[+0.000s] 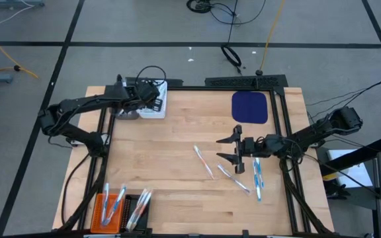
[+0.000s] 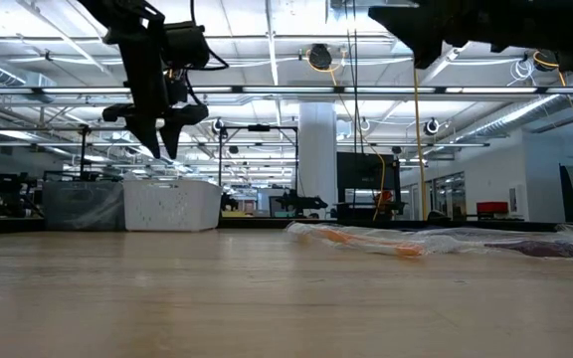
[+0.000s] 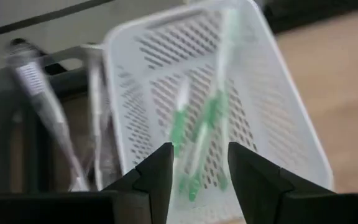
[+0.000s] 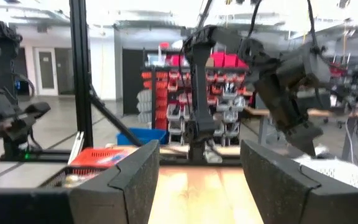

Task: Pick & Place Toothbrushes
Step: Put the blue toothbrush into the orange bin

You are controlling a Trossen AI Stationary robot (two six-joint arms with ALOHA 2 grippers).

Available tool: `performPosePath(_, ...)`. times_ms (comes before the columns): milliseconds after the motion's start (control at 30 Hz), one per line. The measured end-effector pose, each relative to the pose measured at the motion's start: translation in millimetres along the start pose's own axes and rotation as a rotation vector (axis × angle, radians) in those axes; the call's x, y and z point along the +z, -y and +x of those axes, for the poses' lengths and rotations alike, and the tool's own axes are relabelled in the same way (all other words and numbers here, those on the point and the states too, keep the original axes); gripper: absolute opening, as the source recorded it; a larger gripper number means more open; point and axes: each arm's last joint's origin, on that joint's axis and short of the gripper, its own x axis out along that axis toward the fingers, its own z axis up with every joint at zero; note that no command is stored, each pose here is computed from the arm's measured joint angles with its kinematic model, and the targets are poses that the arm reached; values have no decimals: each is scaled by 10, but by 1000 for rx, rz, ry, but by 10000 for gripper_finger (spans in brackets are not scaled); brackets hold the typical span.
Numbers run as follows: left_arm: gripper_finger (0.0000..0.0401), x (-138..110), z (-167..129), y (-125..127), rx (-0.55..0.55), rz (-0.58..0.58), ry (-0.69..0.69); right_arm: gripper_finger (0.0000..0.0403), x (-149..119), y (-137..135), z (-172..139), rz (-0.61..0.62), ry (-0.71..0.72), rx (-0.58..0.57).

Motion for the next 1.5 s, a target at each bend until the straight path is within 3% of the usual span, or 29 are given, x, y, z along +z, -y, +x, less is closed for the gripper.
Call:
performPosePath(200,157,-93,-124,109,-106,107,-29,219,-175,23,-15,53,-185,-9)
performPosePath(500,157,-305,-336,351,-215,212,-8,196,-497,20,-140,248,-535,-72)
performPosePath(733,157,-468,-483,515,-293,280,12,167,-657,-335,-392,388,-811,43)
performPosePath(967,157,-555,-561,584,-326,316,26,148,-664,-670,-612,683,-1042,220)
performPosePath(1200,157,-602,-599,613,-334,316,32,132,-693,-866,-861,962,-1323,131)
performPosePath(1500,157,-637,-628,633,-341,301,33,116,-673,-1014,-1024,1096,-1433,47)
